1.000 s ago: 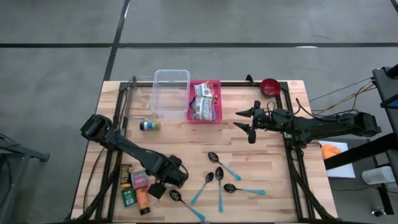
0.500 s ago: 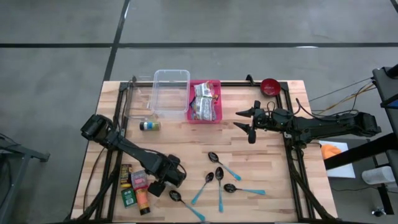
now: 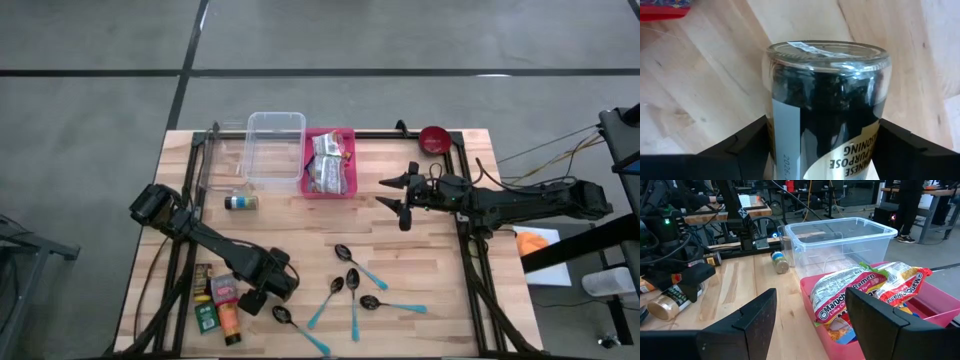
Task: Pick & Place Food Item
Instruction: Put the gold seasoning bottle into the right transparent bin
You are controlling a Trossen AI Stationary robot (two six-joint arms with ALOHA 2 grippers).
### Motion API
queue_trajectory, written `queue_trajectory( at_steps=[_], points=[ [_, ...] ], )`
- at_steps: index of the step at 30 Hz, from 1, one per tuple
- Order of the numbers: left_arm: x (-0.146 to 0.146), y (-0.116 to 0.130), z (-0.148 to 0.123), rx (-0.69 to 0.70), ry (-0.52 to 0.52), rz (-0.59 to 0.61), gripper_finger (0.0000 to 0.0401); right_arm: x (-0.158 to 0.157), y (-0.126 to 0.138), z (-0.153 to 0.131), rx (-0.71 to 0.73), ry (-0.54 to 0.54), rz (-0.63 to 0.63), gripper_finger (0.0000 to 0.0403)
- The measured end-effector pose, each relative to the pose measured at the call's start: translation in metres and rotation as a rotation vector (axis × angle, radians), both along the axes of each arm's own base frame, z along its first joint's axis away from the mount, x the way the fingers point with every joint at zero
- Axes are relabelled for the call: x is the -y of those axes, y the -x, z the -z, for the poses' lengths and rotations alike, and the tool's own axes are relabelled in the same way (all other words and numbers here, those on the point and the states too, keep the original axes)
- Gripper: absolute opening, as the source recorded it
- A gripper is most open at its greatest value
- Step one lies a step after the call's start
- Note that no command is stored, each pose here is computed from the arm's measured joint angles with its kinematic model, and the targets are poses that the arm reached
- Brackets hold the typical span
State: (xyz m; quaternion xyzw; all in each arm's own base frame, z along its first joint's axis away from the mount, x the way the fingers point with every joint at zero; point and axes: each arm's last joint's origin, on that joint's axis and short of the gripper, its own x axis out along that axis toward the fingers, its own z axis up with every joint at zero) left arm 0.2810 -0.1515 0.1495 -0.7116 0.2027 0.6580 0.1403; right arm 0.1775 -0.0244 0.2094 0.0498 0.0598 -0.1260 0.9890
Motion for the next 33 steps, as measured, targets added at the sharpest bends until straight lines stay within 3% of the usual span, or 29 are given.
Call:
queue_trajectory(
  at_steps=[3, 11, 15, 18, 22, 29, 33],
  points=[
    [-0.001, 0.001, 0.0, -0.01, -0.023, -0.002, 0.0293, 0.0, 0.0, 0.0, 0.0, -0.001, 0.0, 0.0235],
    [-0.011, 0.002, 0.0, -0.043, -0.042, -0.026, 0.0267, 0.0, 0.0, 0.0, 0.0, 0.0, 0.0, 0.0235],
    [-0.019, 0.002, 0.001, -0.063, -0.084, -0.035, 0.0284, 0.0, 0.0, 0.0, -0.001, 0.003, 0.0, 0.0235],
    [-0.025, 0.001, 0.001, -0.061, -0.109, -0.005, 0.0292, 0.0, 0.0, 0.0, -0.001, 0.003, 0.0, 0.0235],
    [-0.033, -0.002, 0.001, -0.065, -0.121, 0.05, 0.0274, 0.0, 0.0, 0.0, -0.001, 0.003, 0.0, 0.0235],
    [-0.045, -0.006, 0.001, -0.053, -0.169, 0.271, 0.0279, 0.0, 0.0, 0.0, -0.001, 0.004, 0.0, 0.0235],
    [-0.051, -0.008, 0.001, -0.037, -0.279, 0.525, 0.0308, 0.0, 0.0, 0.0, -0.001, 0.004, 0.0, 0.0235]
  ],
)
